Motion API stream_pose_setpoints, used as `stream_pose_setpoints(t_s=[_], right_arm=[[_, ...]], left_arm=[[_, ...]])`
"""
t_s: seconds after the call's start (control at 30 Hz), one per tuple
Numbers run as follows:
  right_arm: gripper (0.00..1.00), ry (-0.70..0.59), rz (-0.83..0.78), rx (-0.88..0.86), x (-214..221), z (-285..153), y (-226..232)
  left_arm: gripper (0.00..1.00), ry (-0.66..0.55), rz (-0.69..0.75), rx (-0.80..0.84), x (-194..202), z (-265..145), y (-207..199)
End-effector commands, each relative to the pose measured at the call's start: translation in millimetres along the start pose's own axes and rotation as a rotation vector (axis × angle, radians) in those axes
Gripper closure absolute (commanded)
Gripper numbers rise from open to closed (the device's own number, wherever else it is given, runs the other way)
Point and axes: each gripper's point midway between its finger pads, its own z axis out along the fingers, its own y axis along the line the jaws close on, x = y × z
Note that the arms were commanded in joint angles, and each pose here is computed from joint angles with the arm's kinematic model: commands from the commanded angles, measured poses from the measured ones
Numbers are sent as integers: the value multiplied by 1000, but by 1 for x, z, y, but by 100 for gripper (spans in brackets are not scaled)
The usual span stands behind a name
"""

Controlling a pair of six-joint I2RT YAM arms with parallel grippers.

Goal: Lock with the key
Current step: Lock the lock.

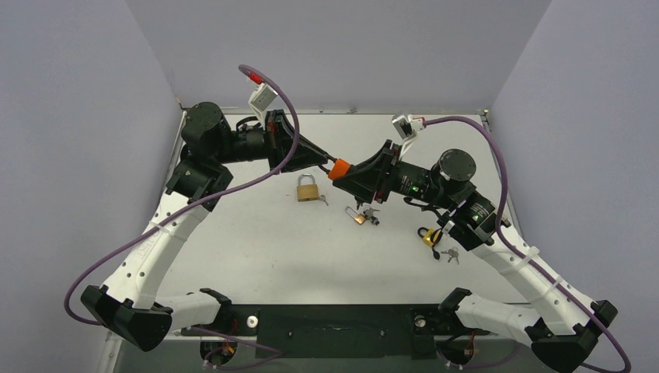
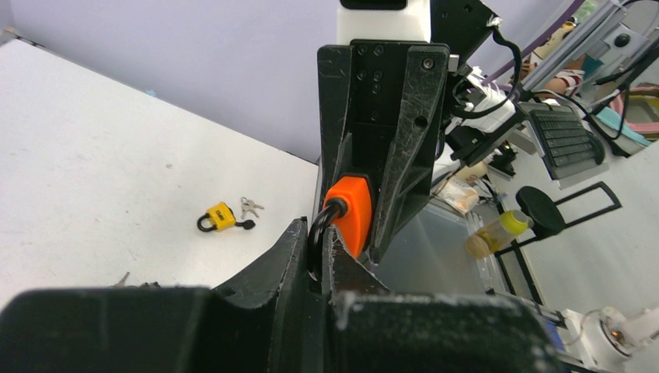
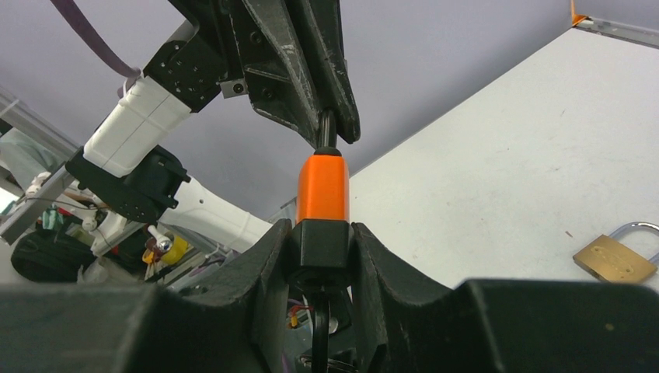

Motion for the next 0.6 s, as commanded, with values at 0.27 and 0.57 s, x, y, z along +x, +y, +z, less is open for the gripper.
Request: stream_pose_setpoints(t_s=[0.27,0.57], right_arm=[[100,-156,-60,-157,-42,15,32],[100,-150,-67,-143,-46,26,26]], left_arm=[[100,55,-43,16,26,12,-7],[100,85,-64,40,38,18,-15]])
